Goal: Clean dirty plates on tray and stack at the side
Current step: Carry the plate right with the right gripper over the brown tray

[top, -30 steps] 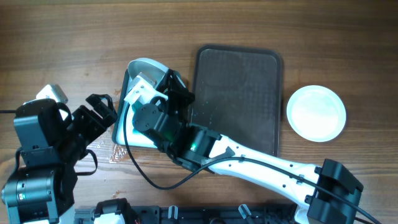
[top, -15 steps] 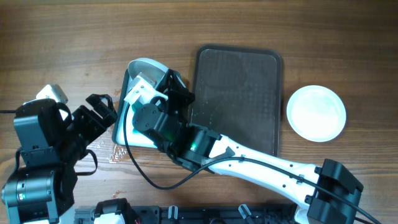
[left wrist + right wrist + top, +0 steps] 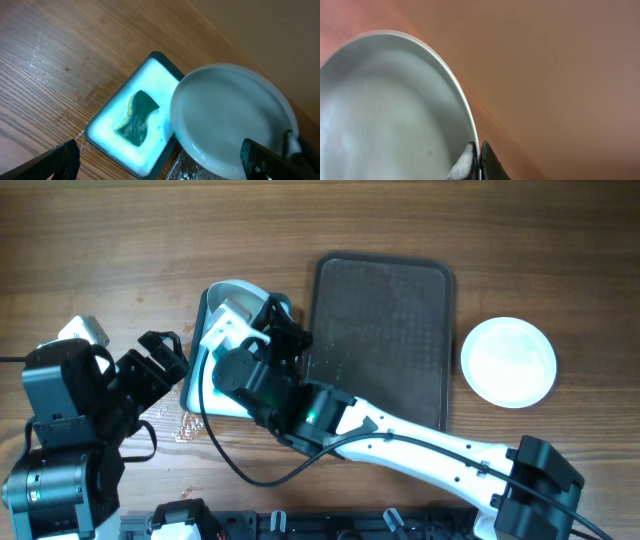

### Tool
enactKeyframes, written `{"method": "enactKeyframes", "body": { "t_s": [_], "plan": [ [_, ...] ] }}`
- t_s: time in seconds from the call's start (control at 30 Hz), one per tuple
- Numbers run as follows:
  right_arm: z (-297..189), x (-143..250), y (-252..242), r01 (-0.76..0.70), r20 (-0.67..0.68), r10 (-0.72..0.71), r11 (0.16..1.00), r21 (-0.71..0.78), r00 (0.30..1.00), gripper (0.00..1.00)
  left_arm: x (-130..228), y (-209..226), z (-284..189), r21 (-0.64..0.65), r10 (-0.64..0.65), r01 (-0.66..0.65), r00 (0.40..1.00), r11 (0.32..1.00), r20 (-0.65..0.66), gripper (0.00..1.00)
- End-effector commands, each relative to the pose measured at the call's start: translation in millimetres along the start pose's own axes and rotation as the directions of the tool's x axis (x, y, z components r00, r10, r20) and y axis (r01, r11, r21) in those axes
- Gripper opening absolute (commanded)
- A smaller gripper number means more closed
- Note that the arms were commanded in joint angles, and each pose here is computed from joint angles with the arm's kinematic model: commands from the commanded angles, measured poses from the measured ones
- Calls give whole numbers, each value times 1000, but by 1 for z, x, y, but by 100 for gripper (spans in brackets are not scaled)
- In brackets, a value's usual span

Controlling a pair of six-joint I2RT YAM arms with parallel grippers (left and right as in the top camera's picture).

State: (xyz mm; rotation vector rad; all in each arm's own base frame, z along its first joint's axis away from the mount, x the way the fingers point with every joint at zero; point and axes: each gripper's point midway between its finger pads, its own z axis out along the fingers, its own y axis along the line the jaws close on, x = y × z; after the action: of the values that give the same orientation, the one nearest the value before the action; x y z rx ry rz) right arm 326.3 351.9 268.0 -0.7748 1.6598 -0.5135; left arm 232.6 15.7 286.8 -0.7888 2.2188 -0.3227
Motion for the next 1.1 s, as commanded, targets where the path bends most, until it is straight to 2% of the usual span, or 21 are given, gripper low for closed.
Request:
{"method": "enactKeyframes", "body": {
  "t_s": [0.0,0.03,0.07,0.1,0.13,0.17,0.2,0.27,0.33,0.4,0.47,0.57,0.6,0.63,0.67,0.7,0.8,0.83,0.9,0.93,1.07],
  "plan": [
    [-4,-10,9,143,56,-138,986,-89,989,4,-3,-3,-4,15,-16,16,1000,1000,9,100],
    [-1,-9,-21,45,5,-46,996,74,999,4,-3,-3,-4,15,-16,16,1000,1000,9,100],
    [-1,-11,-37,-149,21,147,979,142,989,4,-3,-3,-4,15,-16,16,1000,1000,9,100],
    [-3,-21,-12,-13,65,13,1000,2,998,4,-3,-3,-4,15,-16,16,1000,1000,9,100],
    [-5,-23,-7,160,78,-158,987,-11,984,4,-3,-3,-4,15,-16,16,1000,1000,9,100],
    [-3,-23,-31,66,44,-71,992,106,996,4,-3,-3,-4,15,-16,16,1000,1000,9,100],
    [-4,-26,-48,-171,68,162,971,169,984,4,-3,-3,-4,15,-16,16,1000,1000,9,100],
    [-2,-24,-18,-96,73,94,995,24,993,4,-3,-3,-4,15,-16,16,1000,1000,9,100],
    [13,10,-1,-334,-48,331,941,-58,942,4,-3,-3,-4,15,-16,16,1000,1000,9,100],
    [22,40,34,-558,-269,496,787,-261,826,4,-3,-3,-4,15,-16,16,1000,1000,9,100],
    [24,54,29,-749,-461,596,578,-323,658,4,-3,-3,-4,15,-16,16,1000,1000,9,100],
    [29,81,-66,-905,-558,713,349,-244,425,4,-3,-3,-4,15,-16,16,1000,1000,9,100],
    [28,94,-95,-925,-557,739,316,-209,378,4,-3,-3,-4,15,-16,16,1000,1000,9,100],
    [26,128,-147,-956,-539,792,273,-107,286,4,-3,-3,-4,15,-16,16,1000,1000,9,100],
    [22,160,-180,-967,-517,827,254,-3,219,4,-3,-3,-4,15,-16,16,1000,1000,9,100],
    [12,211,-218,-957,-485,865,236,168,128,4,-3,-3,-4,15,-16,16,1000,1000,9,100],
    [-22,337,-268,-809,-416,908,200,552,-59,4,-3,-3,-4,15,-16,16,1000,1000,9,100],
    [-32,372,-271,-753,-411,905,192,629,-112,4,-3,-3,-4,15,-16,16,1000,1000,9,100],
    [-51,451,-236,-628,-438,845,167,760,-306,4,-3,-3,-4,15,-16,16,1000,1000,8,100],
    [-53,465,-221,-604,-455,819,174,777,-349,4,-3,-3,-4,15,-16,16,1000,1000,8,100],
    [-53,495,-185,-564,-515,745,228,794,-424,4,-3,-3,-4,15,-16,16,1000,1000,9,100]
  ]
}}
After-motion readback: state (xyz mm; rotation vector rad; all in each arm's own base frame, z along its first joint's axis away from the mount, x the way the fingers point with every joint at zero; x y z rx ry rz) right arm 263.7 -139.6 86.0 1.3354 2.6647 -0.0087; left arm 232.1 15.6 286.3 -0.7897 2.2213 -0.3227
